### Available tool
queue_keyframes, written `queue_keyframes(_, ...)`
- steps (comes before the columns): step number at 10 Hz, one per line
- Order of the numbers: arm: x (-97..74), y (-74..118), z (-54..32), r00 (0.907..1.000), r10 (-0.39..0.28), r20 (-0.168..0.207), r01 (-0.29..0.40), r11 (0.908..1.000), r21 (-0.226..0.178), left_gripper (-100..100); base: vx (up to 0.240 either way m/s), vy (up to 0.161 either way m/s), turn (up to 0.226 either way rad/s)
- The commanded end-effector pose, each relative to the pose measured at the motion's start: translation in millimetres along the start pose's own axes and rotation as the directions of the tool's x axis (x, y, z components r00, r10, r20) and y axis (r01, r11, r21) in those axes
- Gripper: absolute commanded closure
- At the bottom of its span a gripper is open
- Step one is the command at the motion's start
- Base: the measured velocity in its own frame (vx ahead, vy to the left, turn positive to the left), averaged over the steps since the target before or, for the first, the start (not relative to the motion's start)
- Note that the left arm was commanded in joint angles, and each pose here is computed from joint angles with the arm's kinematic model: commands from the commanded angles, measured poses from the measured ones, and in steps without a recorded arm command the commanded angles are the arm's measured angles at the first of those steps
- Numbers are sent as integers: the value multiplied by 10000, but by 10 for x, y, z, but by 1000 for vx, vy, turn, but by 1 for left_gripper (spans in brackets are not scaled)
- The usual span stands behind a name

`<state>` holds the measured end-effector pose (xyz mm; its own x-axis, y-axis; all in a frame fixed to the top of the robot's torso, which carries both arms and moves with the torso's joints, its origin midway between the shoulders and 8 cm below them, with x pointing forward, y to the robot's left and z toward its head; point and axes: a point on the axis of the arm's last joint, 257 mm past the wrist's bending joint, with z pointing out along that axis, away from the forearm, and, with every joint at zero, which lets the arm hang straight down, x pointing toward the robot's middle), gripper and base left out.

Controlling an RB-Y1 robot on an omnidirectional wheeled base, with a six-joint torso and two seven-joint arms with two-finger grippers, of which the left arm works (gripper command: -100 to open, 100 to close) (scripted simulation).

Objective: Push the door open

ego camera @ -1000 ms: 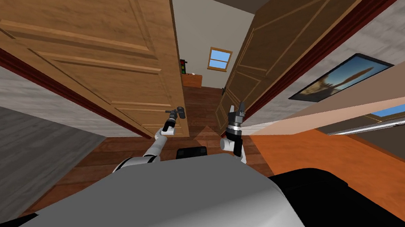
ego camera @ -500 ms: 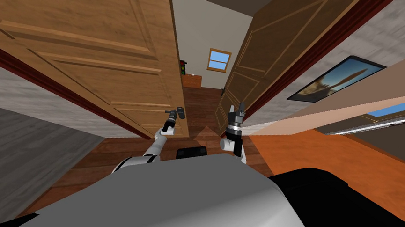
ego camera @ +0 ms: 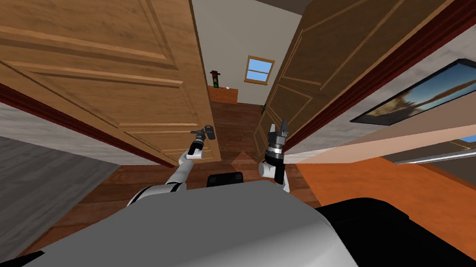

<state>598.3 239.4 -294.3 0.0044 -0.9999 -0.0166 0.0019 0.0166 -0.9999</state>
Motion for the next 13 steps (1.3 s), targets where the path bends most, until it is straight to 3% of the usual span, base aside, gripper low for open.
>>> queue_keyframes(1,-195,-52,14,9995,100,309,-103,9999,98,100,175,-87,39)
queue_keyframes(3,-233,-53,14,9993,109,371,-113,9999,96,100,119,-46,37)
queue_keyframes(6,-506,-53,0,9963,137,846,-144,9999,77,100,169,-92,79)
queue_keyframes(8,-506,-53,0,9963,137,846,-144,9999,77,100,92,-45,20)
queue_keyframes(9,-659,-51,-14,9936,133,1126,-141,9999,64,100,150,-43,54)
queue_keyframes(11,-659,-51,-14,9936,133,1126,-141,9999,64,100,113,-64,37)
queue_keyframes(13,-842,-47,-37,9890,109,1473,-117,9999,48,100,143,-106,67)
